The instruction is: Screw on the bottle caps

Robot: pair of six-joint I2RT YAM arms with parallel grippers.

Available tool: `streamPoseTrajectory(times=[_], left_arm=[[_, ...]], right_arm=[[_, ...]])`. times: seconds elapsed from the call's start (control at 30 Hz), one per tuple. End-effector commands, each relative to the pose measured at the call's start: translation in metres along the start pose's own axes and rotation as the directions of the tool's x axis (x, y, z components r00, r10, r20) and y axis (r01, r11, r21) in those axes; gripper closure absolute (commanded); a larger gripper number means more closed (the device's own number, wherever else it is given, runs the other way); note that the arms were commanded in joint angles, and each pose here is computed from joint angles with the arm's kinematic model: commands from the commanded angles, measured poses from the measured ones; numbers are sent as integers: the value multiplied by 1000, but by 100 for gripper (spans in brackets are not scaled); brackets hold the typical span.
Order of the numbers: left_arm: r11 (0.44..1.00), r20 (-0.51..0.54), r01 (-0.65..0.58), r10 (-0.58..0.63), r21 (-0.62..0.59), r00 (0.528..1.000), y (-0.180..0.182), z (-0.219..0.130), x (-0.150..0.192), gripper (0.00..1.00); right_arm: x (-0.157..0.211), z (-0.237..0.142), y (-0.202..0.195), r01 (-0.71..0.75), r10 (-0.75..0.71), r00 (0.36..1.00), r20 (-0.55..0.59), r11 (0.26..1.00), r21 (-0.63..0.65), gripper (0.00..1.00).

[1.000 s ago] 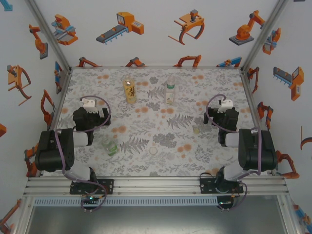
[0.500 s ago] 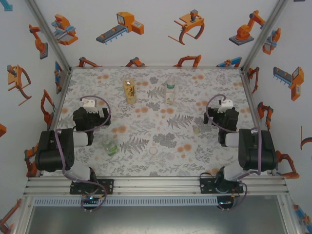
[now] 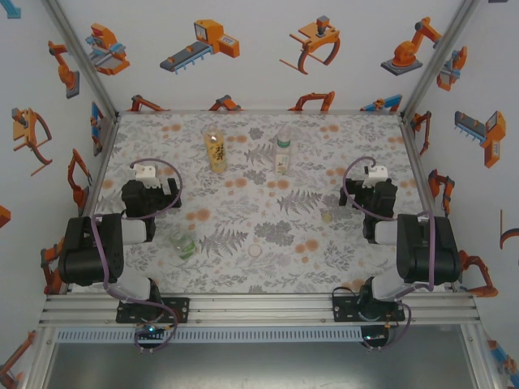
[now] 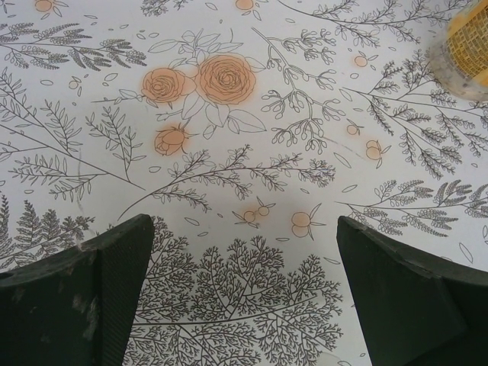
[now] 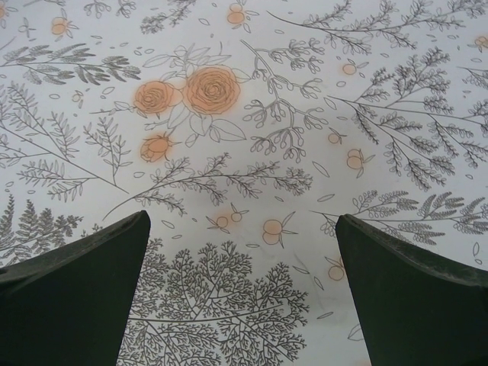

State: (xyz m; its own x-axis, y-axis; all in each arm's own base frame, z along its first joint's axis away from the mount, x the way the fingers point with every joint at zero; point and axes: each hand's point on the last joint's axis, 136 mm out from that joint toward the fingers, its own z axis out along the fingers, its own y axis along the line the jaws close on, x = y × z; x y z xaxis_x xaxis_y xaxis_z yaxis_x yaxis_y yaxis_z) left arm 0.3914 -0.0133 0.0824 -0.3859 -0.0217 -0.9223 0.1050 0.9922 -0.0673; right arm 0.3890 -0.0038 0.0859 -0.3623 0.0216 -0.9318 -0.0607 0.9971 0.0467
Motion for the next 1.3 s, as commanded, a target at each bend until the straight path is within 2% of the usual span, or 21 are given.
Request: streamPoseTrajectory(times=[0.0,0.2,0.53,0.67,0.87,1.03,1.27], left_arm=[[1000,24,11,-11,-1,1000,0,1,-9,3],[999,32,-18,16,42,999,-10,-4,-16,3],[975,-5,8,-9,-223,1000,13,-33,-44,3],[965,18,40,-37,-258,999,9,-53,-64,3],[983,48,114,-108,-146,993,-13,-85,-93,3],[978,3,161,-162,-135,987,-19,-115,-104,3],[992,-46,104,-107,-67,993,-33,-165,-113,3]], right_arm=[[-5,3,-18,-44,44,999,9,995,93,1],[-17,-10,-12,-24,21,998,54,997,68,4],[-66,-17,15,-8,8,1000,-12,1000,-14,11],[-80,-13,44,-35,34,999,-12,997,-64,13],[-94,-3,103,-45,49,998,25,989,-144,16],[-101,9,151,-34,47,998,50,974,-224,16],[-111,27,203,5,15,997,69,959,-282,16]])
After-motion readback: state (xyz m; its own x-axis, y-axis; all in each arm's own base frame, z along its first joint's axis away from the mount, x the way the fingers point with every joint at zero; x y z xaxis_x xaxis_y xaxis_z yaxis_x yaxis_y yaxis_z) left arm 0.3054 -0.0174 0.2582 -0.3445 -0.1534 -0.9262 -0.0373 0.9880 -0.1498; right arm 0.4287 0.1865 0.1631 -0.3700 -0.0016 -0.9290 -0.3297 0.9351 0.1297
